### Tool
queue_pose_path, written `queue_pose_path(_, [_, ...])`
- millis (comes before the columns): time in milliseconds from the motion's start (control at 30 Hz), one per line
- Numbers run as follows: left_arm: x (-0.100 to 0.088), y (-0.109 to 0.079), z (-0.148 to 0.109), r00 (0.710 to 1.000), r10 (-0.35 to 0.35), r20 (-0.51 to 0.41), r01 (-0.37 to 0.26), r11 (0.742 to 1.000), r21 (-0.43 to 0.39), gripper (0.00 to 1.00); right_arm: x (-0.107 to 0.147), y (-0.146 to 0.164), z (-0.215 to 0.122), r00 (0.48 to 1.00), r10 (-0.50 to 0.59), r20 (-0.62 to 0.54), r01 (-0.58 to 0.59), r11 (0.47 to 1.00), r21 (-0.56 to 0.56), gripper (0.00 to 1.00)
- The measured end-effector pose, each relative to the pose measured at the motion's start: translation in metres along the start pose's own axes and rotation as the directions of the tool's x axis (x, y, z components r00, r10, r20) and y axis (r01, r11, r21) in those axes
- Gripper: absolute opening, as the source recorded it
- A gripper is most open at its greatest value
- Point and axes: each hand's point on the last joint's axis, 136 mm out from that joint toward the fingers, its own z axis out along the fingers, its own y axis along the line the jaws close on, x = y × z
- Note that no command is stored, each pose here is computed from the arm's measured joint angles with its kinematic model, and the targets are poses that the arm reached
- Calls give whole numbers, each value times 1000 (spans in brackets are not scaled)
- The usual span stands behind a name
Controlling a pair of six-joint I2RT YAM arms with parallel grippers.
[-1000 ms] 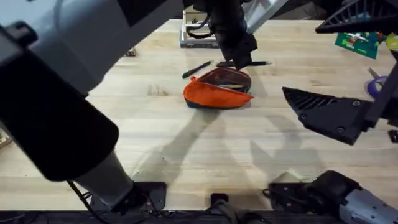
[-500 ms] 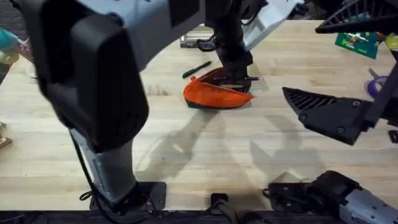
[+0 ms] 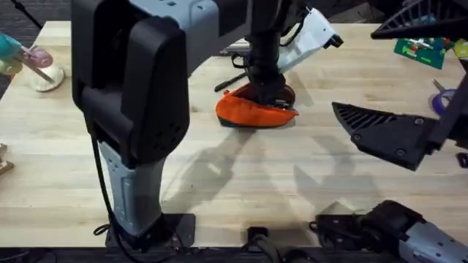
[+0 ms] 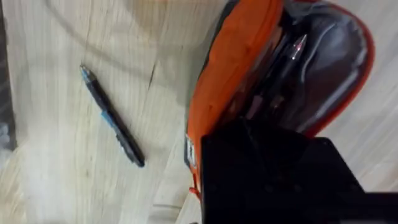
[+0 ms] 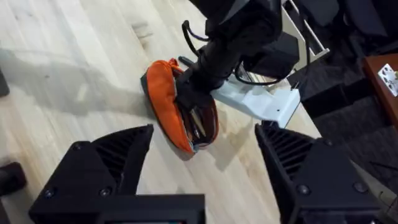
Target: Unzip the bag, pick up the pens from the table one at a time and place them inside, then zip the bag closed.
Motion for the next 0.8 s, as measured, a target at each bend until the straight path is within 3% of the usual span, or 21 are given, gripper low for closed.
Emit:
queue_pose_path(100, [1, 2, 0, 1000, 0, -7, 0, 1000, -9, 70, 0, 0, 0, 1000, 0, 0, 0, 1000, 0, 998])
queue_pose_path(133, [2, 2, 0, 1000, -1, -9, 1, 1000, -12, 134, 0, 0, 0, 1000, 0, 0, 0, 1000, 0, 998])
queue_pose_path(300, [0, 5, 0, 1000, 1, -4, -1, 1000, -24, 877, 0, 0, 0, 1000, 0, 0, 0, 1000, 0, 998])
queue_pose_path(333, [0, 5, 0, 1000, -2, -2, 2, 1000, -26, 964, 0, 0, 0, 1000, 0, 0, 0, 1000, 0, 998])
queue_pose_path(800, [5, -1, -2, 1000, 3, -31, -3, 1000, -8, 992, 0, 0, 0, 1000, 0, 0, 0, 1000, 0, 998])
